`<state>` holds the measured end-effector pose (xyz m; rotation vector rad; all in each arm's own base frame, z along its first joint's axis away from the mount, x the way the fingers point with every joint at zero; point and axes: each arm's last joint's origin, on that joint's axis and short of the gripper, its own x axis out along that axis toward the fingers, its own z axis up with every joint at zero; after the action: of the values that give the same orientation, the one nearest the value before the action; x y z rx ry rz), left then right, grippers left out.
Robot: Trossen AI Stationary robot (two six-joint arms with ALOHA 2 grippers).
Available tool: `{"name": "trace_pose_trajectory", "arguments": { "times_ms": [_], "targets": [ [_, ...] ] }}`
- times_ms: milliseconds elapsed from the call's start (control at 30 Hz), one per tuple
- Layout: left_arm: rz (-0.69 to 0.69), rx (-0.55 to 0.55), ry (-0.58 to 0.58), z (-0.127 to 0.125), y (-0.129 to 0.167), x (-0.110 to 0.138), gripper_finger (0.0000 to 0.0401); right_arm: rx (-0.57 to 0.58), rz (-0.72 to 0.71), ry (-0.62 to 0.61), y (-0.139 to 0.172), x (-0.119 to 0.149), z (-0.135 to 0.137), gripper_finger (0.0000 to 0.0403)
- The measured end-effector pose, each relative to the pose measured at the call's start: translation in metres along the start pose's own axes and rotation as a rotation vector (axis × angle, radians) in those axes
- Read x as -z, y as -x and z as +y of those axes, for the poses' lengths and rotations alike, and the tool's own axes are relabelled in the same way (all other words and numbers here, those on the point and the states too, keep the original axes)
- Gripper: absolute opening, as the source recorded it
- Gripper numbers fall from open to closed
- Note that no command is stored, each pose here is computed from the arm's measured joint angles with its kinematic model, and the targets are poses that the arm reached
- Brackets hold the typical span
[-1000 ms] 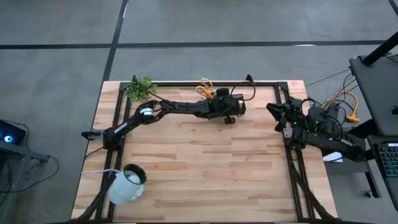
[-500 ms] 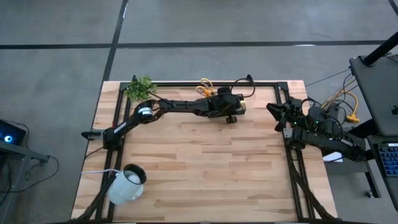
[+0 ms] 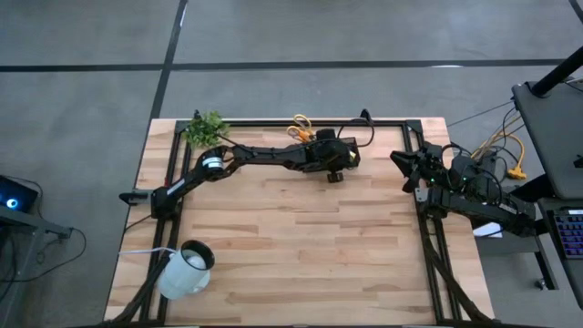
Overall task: Pick and place office supplies into organizer
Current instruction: Put the sticky note into the desk organizer
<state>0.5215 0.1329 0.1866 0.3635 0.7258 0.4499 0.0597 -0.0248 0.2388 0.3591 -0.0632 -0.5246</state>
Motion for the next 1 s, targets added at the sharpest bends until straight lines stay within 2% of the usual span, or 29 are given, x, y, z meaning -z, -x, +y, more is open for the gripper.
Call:
{"name": "trace_pose_trajectory", "arguments": {
  "times_ms": [200, 467, 667, 800, 1000],
  "targets": [
    [-0.018, -0.012, 0.008, 0.004, 0.003, -0.007, 0.0173, 0.000, 0.000, 0.000, 0.000, 0.000, 0.000, 0.0057],
    [-0.089, -0.032, 0.033, 0.014, 0.013, -0.028, 0.0173, 0.000, 0.000, 0.000, 0.000, 0.000, 0.000, 0.0057],
    [-0.129, 0.058, 0.026, 0.009, 0.015, -0.032, 0.0171, 0.000, 0.000, 0.000, 0.000, 0.000, 0.000, 0.0057],
    [-0.115, 0.067, 0.020, 0.007, 0.014, -0.030, 0.0152, 0.000, 0.000, 0.000, 0.000, 0.000, 0.000, 0.0057],
    [-0.114, 0.068, 0.028, 0.014, 0.011, -0.027, 0.0101, 0.000, 0.000, 0.000, 0.000, 0.000, 0.000, 0.0057]
  ]
}}
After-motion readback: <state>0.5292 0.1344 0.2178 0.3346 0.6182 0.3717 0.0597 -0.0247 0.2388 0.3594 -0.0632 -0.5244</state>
